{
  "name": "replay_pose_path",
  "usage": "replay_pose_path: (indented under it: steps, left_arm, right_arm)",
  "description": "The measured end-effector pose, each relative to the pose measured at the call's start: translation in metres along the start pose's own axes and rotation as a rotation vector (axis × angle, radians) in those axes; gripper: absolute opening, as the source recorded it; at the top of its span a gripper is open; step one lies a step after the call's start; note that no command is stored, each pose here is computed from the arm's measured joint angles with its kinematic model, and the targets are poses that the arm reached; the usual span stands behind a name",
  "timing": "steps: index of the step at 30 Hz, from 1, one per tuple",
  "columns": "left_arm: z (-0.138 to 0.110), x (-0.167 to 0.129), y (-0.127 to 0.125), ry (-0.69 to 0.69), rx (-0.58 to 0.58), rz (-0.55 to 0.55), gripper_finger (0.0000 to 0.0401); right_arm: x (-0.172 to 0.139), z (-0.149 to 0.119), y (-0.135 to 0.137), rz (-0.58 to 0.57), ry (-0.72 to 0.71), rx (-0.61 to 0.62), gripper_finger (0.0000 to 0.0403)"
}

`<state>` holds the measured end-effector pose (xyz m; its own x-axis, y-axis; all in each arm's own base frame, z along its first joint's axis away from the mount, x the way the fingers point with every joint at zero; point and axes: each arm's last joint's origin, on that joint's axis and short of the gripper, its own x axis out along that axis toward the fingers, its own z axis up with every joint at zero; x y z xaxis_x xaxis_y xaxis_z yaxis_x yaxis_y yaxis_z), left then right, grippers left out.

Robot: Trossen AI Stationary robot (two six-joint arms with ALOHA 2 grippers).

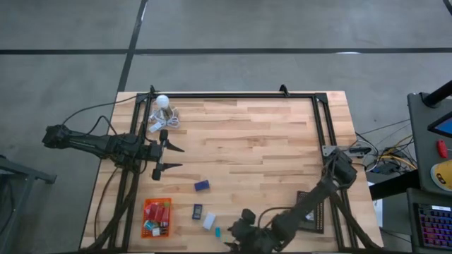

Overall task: Pick & Place Office items
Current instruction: Put the light blue digital clock into the black bin

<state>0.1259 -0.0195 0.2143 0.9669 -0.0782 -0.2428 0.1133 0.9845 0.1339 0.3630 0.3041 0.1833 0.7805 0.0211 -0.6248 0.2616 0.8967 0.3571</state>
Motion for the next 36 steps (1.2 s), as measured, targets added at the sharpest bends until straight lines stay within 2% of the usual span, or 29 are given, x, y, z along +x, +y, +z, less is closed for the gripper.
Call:
replay_pose_path:
  steps: [5,13,16,22,29,36]
  left_arm:
    - [0.0,0.0,0.0,0.0,0.0,0.0,0.0248]
    - [0.0,0.0,0.0,0.0,0.0,0.0,0.0248]
    - [0.0,0.0,0.0,0.0,0.0,0.0,0.0248]
    - [0.0,0.0,0.0,0.0,0.0,-0.001,0.0248]
    - [0.0,0.0,0.0,0.0,0.0,-0.001,0.0248]
    - [0.0,0.0,0.0,0.0,0.0,0.0,0.0248]
  right_arm:
    - [0.004,-0.025,-0.009,0.0,-0.072,-0.198,0.0226]
    - [0.014,-0.047,-0.033,-0.044,-0.051,-0.506,0.0226]
    - [0.014,-0.053,-0.037,-0.07,-0.126,-0.584,0.0226]
    - [0.018,-0.062,-0.05,0.011,-0.259,-0.519,0.0226]
    - [0.022,-0.071,-0.067,0.042,-0.219,-0.587,0.0226]
    - [0.029,-0.065,-0.078,0.088,-0.199,-0.541,0.0226]
